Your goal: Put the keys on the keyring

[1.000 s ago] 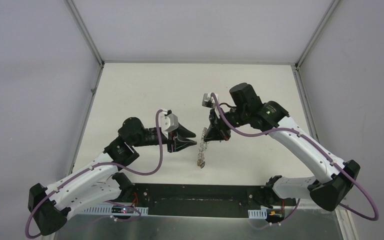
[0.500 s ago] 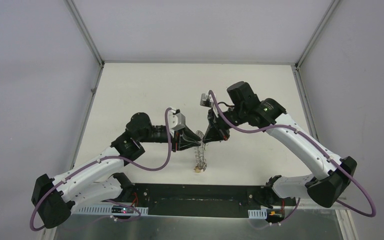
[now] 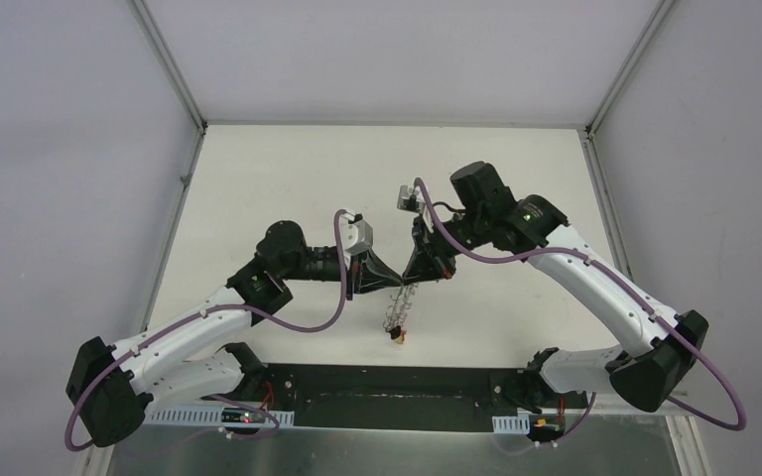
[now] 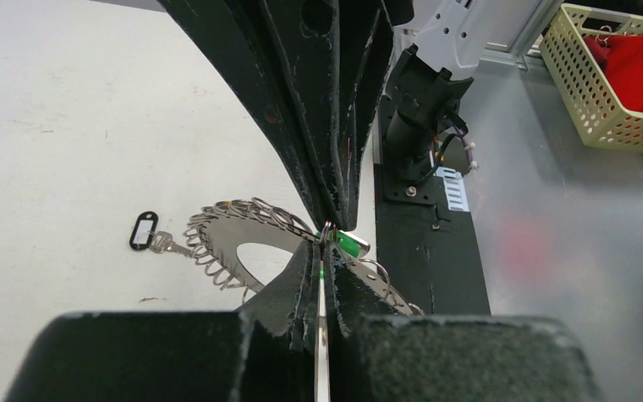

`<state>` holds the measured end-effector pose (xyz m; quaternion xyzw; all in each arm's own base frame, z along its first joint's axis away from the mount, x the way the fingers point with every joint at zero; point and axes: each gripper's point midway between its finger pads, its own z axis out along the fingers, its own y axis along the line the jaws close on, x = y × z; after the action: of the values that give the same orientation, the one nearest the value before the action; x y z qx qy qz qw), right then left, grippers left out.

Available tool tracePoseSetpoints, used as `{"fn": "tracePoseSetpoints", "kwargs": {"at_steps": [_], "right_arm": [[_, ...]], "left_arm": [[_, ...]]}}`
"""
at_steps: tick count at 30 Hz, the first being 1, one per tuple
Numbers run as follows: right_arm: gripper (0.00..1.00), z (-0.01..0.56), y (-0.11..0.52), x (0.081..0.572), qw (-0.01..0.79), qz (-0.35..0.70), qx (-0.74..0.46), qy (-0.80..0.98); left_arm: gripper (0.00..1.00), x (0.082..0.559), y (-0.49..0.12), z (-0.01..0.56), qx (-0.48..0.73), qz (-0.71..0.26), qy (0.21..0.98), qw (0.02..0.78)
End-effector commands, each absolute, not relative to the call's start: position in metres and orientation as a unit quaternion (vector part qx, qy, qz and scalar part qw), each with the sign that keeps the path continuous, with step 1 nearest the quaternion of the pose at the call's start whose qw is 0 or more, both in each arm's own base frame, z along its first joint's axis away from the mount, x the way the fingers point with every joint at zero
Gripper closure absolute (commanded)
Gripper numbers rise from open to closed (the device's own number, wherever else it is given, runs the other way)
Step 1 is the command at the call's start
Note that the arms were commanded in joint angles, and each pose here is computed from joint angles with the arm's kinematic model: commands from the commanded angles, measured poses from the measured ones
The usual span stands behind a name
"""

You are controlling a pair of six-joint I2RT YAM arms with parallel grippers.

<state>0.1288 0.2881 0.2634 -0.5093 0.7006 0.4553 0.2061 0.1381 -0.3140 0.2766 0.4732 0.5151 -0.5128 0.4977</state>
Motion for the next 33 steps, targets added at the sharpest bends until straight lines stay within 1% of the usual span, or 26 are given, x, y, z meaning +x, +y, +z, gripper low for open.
{"fn": "tracePoseSetpoints", "kwargs": {"at_steps": [1,3,4,6,8,9,13,19,27,33], "right_arm": [[0.90,0.286,0.295,0.133,0.249,0.464,-0.518,0.673],[0.74,0.287,0.296,0.136,0.264,0.462,-0.515,0.672],[0.65,0.289,0.296,0.137,0.273,0.462,-0.511,0.671],[0.50,0.295,0.297,0.142,0.301,0.464,-0.502,0.665],[0.41,0.301,0.297,0.145,0.328,0.465,-0.491,0.659],[0.38,0.300,0.295,0.146,0.338,0.466,-0.486,0.658],[0.38,0.313,0.290,0.141,0.381,0.473,-0.490,0.625],[0.40,0.322,0.285,0.136,0.423,0.471,-0.498,0.592],[0.50,0.338,0.287,0.130,0.460,0.493,-0.498,0.545],[0.58,0.345,0.291,0.128,0.463,0.510,-0.492,0.533]], "left_arm": [[1.00,0.134,-0.314,0.309,0.469,-0.521,0.474,0.533],[1.00,0.136,-0.312,0.313,0.459,-0.519,0.472,0.546],[1.00,0.136,-0.310,0.314,0.453,-0.518,0.471,0.552],[1.00,0.138,-0.307,0.318,0.441,-0.516,0.469,0.566],[1.00,0.138,-0.303,0.324,0.430,-0.515,0.461,0.581],[1.00,0.138,-0.301,0.325,0.422,-0.515,0.459,0.588],[1.00,0.137,-0.292,0.337,0.393,-0.521,0.436,0.620],[1.00,0.134,-0.279,0.354,0.354,-0.529,0.396,0.662],[1.00,0.122,-0.270,0.373,0.335,-0.549,0.335,0.688],[1.00,0.119,-0.268,0.376,0.327,-0.559,0.317,0.693]]}}
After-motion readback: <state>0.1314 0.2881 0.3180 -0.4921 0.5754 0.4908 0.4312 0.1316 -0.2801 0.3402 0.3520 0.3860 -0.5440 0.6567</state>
